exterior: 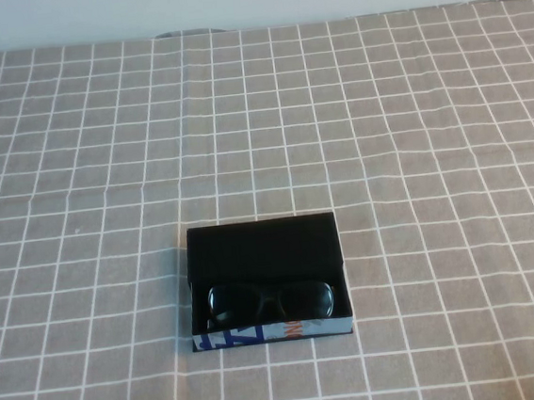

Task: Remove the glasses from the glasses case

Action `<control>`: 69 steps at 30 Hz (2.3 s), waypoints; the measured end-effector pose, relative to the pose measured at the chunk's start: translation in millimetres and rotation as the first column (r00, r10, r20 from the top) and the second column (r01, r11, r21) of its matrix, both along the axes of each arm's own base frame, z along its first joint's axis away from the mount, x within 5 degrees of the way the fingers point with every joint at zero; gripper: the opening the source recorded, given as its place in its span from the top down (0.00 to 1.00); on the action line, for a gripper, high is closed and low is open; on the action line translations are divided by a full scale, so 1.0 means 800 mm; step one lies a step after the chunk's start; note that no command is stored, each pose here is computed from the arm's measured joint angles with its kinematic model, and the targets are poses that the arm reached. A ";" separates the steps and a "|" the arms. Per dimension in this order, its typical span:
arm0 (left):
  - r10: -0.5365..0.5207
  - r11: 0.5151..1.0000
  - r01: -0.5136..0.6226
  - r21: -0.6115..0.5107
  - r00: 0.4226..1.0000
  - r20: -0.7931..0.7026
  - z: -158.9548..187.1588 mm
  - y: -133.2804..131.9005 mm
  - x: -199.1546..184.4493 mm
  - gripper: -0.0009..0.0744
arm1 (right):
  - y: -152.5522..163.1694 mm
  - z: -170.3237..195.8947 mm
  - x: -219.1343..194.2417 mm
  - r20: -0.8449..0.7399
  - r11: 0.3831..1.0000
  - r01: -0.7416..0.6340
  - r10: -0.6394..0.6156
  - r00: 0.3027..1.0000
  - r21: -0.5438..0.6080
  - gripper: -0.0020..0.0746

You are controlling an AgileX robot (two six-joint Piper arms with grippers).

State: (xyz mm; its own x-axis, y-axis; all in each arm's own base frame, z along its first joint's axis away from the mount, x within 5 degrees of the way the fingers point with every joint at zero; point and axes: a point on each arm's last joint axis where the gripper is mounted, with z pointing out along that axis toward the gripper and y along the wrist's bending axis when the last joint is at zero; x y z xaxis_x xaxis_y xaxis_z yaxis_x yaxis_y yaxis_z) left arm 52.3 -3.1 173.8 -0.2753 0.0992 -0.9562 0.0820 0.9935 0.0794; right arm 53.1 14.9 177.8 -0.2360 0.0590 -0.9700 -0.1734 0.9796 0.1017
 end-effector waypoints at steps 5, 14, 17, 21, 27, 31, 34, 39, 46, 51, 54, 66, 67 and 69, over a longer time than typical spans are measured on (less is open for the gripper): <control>0.000 1.000 0.000 0.000 1.000 0.000 0.000 0.000 0.000 0.99 | 0.000 0.000 0.000 0.000 1.000 0.000 0.000 1.000 0.000 1.00; 0.000 1.000 0.000 0.000 1.000 0.000 0.000 0.000 0.000 0.99 | 0.002 0.003 0.000 0.006 0.996 0.000 0.000 1.000 0.094 1.00; 0.000 1.000 0.000 0.000 1.000 0.000 0.000 0.000 0.000 0.99 | 0.004 0.012 0.001 0.040 0.955 0.013 -0.026 0.999 0.297 1.00; 0.000 1.000 0.000 0.000 1.000 0.000 0.000 0.000 0.000 0.99 | -0.001 0.025 0.003 0.064 0.799 0.046 -0.105 0.992 0.600 1.00; 0.000 1.000 0.000 0.000 1.000 0.000 0.000 0.000 0.000 0.99 | -0.007 0.031 0.004 0.047 0.641 0.074 -0.170 0.984 0.764 1.00; 0.000 1.000 0.000 0.000 1.000 0.000 0.000 0.000 0.000 0.99 | 0.007 0.054 0.003 0.020 0.632 0.012 -0.043 0.999 0.775 1.00; 0.000 1.000 0.000 0.000 1.000 0.000 0.000 0.000 0.000 0.99 | 0.023 0.080 0.016 -0.082 0.689 -0.005 0.094 0.992 0.725 1.00; 0.000 1.000 0.000 0.000 1.000 0.000 0.000 0.000 0.000 0.99 | 0.046 0.111 0.059 -0.342 0.814 -0.039 0.287 0.895 0.579 1.00; 0.000 1.000 0.000 0.000 1.000 0.000 0.000 0.000 0.000 0.99 | 0.053 0.130 0.139 -0.596 0.918 -0.095 0.325 0.734 0.384 1.00; 0.000 1.000 0.000 0.000 1.000 0.000 0.000 0.000 0.000 0.99 | 0.072 0.145 0.177 -0.621 0.932 -0.229 0.358 0.697 0.281 1.00; 0.000 1.000 0.000 0.000 1.000 0.000 0.000 0.000 0.000 0.99 | 0.105 0.147 0.198 -0.646 0.909 -0.360 0.406 0.647 0.210 1.00; 0.000 1.000 0.000 0.000 1.000 0.000 0.000 0.000 0.000 0.99 | 0.265 0.127 0.269 -0.719 0.414 -0.906 0.602 0.348 -0.092 0.95; 0.000 1.000 0.000 0.000 1.000 0.000 0.000 0.000 0.000 0.99 | 0.275 0.125 0.274 -0.721 0.358 -0.927 0.613 0.323 -0.111 0.92; 0.000 1.000 0.000 0.000 1.000 0.000 0.000 0.000 0.000 0.99 | 0.292 0.122 0.285 -0.725 0.271 -0.951 0.625 0.290 -0.147 0.83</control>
